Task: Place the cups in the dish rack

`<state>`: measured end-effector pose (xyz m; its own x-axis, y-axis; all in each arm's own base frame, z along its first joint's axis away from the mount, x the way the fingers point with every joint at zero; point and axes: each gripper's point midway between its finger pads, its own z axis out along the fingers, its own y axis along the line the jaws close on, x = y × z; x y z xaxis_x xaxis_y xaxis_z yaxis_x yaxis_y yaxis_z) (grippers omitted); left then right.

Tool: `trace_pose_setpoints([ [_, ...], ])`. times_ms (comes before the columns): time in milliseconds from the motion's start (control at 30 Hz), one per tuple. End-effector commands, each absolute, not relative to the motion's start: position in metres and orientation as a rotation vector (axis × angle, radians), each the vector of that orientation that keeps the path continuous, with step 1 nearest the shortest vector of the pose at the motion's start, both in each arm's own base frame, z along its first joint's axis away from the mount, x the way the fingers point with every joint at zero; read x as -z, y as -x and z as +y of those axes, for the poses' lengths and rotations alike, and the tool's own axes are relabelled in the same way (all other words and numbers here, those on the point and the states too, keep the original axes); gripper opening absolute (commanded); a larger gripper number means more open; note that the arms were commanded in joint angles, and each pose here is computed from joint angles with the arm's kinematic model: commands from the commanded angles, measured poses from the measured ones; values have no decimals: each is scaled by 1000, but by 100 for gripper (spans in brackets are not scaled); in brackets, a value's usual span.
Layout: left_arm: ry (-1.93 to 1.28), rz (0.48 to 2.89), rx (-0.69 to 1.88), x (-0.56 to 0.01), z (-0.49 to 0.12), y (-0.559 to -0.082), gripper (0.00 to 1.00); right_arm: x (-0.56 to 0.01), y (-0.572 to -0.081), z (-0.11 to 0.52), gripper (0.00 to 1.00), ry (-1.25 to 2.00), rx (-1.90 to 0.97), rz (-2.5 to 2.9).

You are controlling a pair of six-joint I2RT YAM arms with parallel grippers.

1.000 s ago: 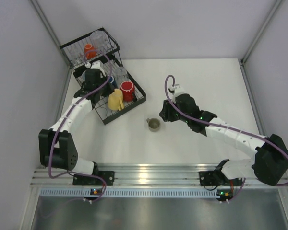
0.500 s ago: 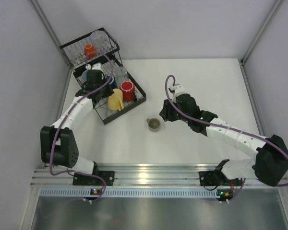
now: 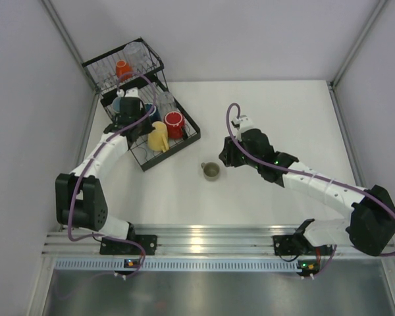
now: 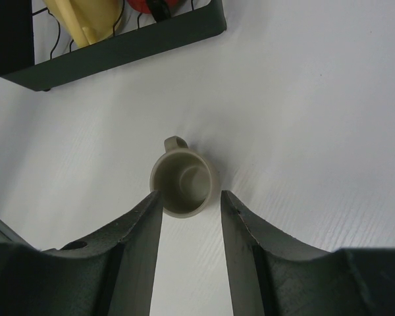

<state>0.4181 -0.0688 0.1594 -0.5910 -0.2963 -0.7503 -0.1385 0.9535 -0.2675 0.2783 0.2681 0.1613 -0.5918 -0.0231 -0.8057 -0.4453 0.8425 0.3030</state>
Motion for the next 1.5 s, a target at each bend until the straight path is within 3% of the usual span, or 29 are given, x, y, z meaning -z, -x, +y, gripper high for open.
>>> trace_pose_setpoints([
  [0,318,2226,160,-157,-58,-404,0,-182,-282,270,42,331,-628,2072],
  [133,303,2164,188,-184,-60,-409,0,-180,-282,269,42,328,-629,2076],
  [333,306,2195,110,-173,-50,-406,0,-181,-280,269,41,326,-638,2072],
  [700,160,2108,377,-222,-98,-423,0,-180,-280,268,42,317,-643,2069],
  [1067,90,2168,431,-202,-120,-453,5,-178,-278,267,42,321,-637,2072],
  [1467,123,2312,292,-154,-107,-439,4,-178,-284,267,42,332,-608,2076],
])
